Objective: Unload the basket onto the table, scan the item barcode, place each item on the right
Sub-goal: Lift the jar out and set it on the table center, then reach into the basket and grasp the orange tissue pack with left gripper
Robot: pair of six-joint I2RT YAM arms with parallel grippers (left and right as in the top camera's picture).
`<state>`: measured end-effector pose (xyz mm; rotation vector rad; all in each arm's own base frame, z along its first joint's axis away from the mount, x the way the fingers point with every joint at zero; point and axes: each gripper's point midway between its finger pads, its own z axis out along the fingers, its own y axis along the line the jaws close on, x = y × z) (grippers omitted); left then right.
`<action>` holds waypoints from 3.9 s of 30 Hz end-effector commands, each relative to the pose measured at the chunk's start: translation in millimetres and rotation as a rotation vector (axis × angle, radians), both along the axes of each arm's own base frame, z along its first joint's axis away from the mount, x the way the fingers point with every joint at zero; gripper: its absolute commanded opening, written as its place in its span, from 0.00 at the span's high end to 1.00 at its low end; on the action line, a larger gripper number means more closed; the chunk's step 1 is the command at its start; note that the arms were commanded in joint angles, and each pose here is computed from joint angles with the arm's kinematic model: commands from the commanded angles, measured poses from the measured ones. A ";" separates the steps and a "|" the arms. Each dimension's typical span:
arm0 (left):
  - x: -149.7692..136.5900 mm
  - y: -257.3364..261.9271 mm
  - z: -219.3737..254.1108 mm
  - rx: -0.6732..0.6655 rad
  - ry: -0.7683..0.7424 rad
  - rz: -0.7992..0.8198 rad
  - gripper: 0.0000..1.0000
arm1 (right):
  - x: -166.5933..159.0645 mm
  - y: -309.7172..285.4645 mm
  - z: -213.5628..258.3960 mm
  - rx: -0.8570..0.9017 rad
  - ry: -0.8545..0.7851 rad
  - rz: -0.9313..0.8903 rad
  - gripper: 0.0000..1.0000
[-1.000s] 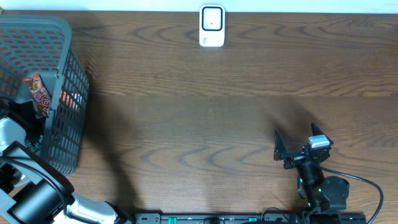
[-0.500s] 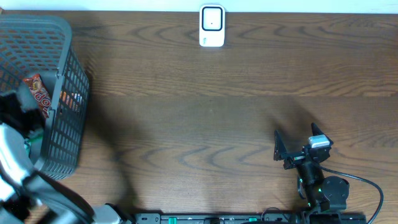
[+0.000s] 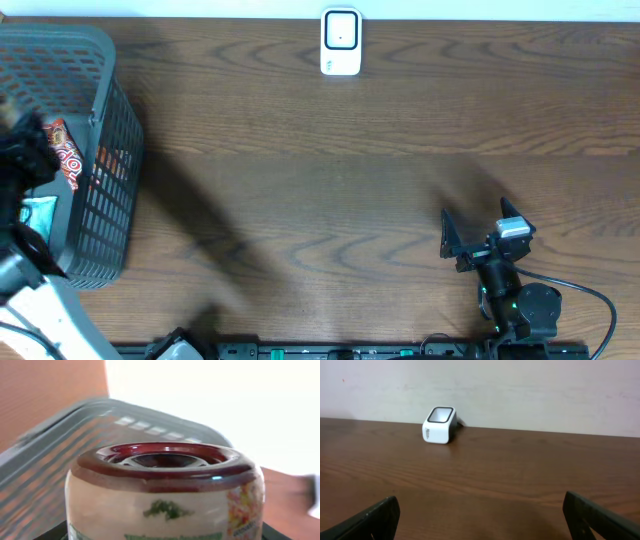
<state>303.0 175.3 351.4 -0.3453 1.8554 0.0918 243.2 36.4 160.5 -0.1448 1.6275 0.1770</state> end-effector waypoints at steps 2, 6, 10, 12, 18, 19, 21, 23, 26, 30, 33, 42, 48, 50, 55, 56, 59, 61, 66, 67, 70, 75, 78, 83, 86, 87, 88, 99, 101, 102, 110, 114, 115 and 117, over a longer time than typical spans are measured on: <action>21.3 -93.4 30.8 -0.101 -0.106 -0.339 0.34 | -0.2 0.2 -0.5 0.013 0.003 -0.002 0.01; 39.9 -152.5 18.5 -0.138 -0.063 -0.524 0.34 | -0.2 0.2 -0.5 0.013 0.003 -0.002 0.01; 58.6 -212.4 -8.0 -0.184 0.023 -0.697 0.34 | -0.2 0.2 -0.5 0.013 0.003 -0.002 0.01; 67.9 -239.7 -28.1 -0.206 0.085 -0.763 0.34 | -0.3 0.2 -0.6 0.013 0.004 -0.002 0.01; 86.2 -304.6 -114.3 -0.234 0.349 -0.848 0.34 | -0.2 0.2 -0.5 0.013 0.003 -0.002 0.01; 86.3 -312.9 -127.9 -0.236 0.391 -0.858 0.34 | -0.3 0.2 -0.6 0.013 0.004 -0.002 0.01; 83.7 -331.4 -156.9 -0.241 0.481 -0.885 0.34 | -0.2 0.2 -0.5 0.013 0.003 -0.002 0.01; 78.2 -349.8 -183.6 -0.244 0.564 -0.916 0.34 | -0.2 0.2 -0.5 0.013 0.003 -0.002 0.01; 66.8 -372.1 -221.9 -0.221 0.686 -0.940 0.34 | -0.2 0.2 -0.5 0.013 0.003 -0.002 0.01; 53.9 -388.5 -266.4 -0.134 0.813 -0.925 0.34 | -0.2 0.2 -0.5 0.013 0.003 -0.002 0.01; 44.2 -395.5 -294.5 -0.050 0.889 -0.905 0.34 | -0.2 0.2 -0.5 0.013 0.003 -0.002 0.01; 24.4 -413.5 -338.0 0.092 0.984 -0.906 0.34 | -0.2 0.2 -0.5 0.013 0.003 -0.002 0.01; 21.5 -417.1 -349.7 0.129 1.000 -0.903 0.27 | -0.2 0.2 -0.5 0.013 0.003 -0.002 0.01; 27.3 -418.0 -339.3 0.124 0.970 -0.903 0.08 | -0.2 0.2 -0.5 0.013 0.003 -0.002 0.01; 62.8 -430.2 -234.5 0.090 0.709 -0.914 0.02 | -0.2 0.2 -0.5 0.013 0.003 -0.002 0.01; 67.5 -429.6 -206.9 0.087 0.650 -0.917 0.02 | -0.2 0.2 -0.5 0.013 0.003 -0.002 0.01; 71.5 -417.1 -128.2 0.104 0.499 -0.922 0.02 | -0.2 0.2 -0.5 0.013 0.003 -0.002 0.01; 72.0 -394.5 -77.1 0.109 0.402 -0.876 0.02 | -0.2 0.2 -0.5 0.013 0.003 -0.002 0.01; 74.5 -267.3 13.4 0.042 0.235 -0.473 0.02 | -0.2 0.2 -0.5 0.013 0.003 -0.002 0.01; 72.6 -237.8 21.5 0.006 0.216 -0.371 0.02 | -0.2 0.2 -0.5 0.013 0.003 -0.002 0.01; 55.9 -140.3 27.5 -0.147 0.192 -0.043 0.02 | -0.2 0.2 -0.5 0.013 0.003 -0.002 0.01; 19.8 -35.0 -14.9 -0.239 0.335 0.291 0.02 | -0.3 0.2 -0.6 0.013 0.004 -0.002 0.01; 16.6 -12.7 -39.5 -0.296 0.401 0.372 0.02 | -0.2 0.2 -0.5 0.013 0.003 -0.002 0.01; 35.0 -1.4 -73.7 -0.324 0.488 0.384 0.02 | -0.2 0.2 -0.5 0.013 0.003 -0.002 0.01; 46.3 4.1 -96.9 -0.337 0.542 0.389 0.02 | -0.2 0.2 -0.5 0.013 0.003 -0.002 0.01; 50.6 6.3 -104.6 -0.349 0.554 0.397 0.02 | -0.2 0.2 -0.5 0.013 0.003 -0.002 0.01; 53.2 8.5 -112.2 -0.388 0.554 0.434 0.02 | -0.3 0.3 -0.5 0.013 0.003 -0.001 0.01; 60.9 21.9 -221.0 -0.840 0.575 0.995 0.02 | -0.3 0.2 -0.6 0.013 0.003 -0.002 0.01; 62.5 19.6 -242.4 -0.857 0.622 1.020 0.02 | -0.2 0.2 -0.5 0.013 0.003 -0.002 0.01; 62.6 18.8 -253.1 -0.860 0.649 1.027 0.02 | -0.2 0.2 -0.5 0.013 0.003 -0.002 0.01; 62.0 12.5 -317.7 -0.879 0.803 1.057 0.02 | -0.3 0.2 -0.6 0.013 0.003 -0.002 0.01; 61.1 11.9 -331.1 -0.878 0.830 1.065 0.02 | -0.2 0.2 -0.5 0.013 0.003 -0.002 0.01; 60.7 11.7 -332.9 -0.878 0.835 1.067 0.02 | -0.3 0.2 -0.6 0.013 0.004 -0.002 0.01; 59.7 11.3 -337.2 -0.876 0.846 1.070 0.02 | -0.2 0.2 -0.5 0.013 0.003 -0.002 0.01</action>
